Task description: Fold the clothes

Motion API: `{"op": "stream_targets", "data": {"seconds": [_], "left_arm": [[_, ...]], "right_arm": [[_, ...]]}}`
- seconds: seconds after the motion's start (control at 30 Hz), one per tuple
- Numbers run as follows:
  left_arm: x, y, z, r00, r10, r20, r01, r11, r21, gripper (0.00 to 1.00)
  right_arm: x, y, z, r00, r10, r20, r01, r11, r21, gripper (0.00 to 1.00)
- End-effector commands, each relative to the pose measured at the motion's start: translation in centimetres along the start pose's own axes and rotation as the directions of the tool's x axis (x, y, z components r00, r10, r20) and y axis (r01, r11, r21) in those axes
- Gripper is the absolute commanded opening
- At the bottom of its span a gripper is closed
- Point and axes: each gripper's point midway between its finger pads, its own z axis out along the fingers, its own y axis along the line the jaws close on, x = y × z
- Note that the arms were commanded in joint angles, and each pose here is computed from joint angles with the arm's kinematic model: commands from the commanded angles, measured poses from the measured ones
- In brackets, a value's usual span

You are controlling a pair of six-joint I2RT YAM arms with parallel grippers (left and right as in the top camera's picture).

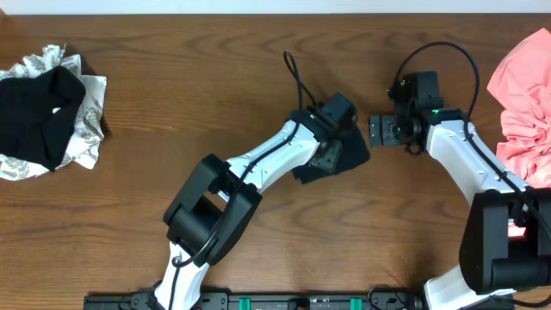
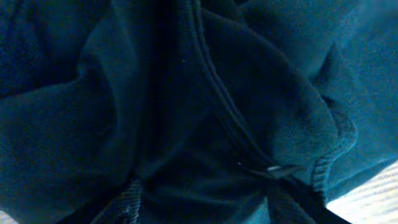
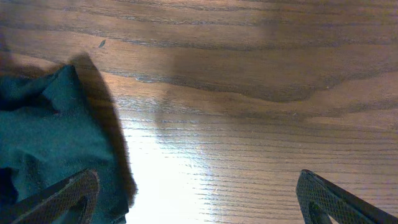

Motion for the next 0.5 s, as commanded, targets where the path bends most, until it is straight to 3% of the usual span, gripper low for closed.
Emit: {"op": "stream_targets", "data": {"seconds": [0.0, 0.27, 0.47], "left_arm": [[-1.6, 0.2, -2.1, 0.999, 0.021, 0.047, -0.020, 0.999, -0.025, 0.66], [-3.1, 1.0, -7.7, 0.985, 0.101, 0.137, -0.091, 0.993, -0.078, 0.66], [-1.6, -0.3, -7.7, 0.953, 0.290, 0.090, -0.282, 0.955, -0.093, 0.66]], "right_arm": [[0.1, -0.4, 0.1, 1.000, 0.019, -0.004, -0.019, 1.000, 0.013, 0.99], [0.6, -1.5, 0.0, 0.996, 0.082, -0.019, -0.081, 0.996, 0.037, 0.99], [1.9, -5.8, -0.1, 0.964, 0.263, -0.045, -0.256, 0.959, 0.119, 0.99]]}}
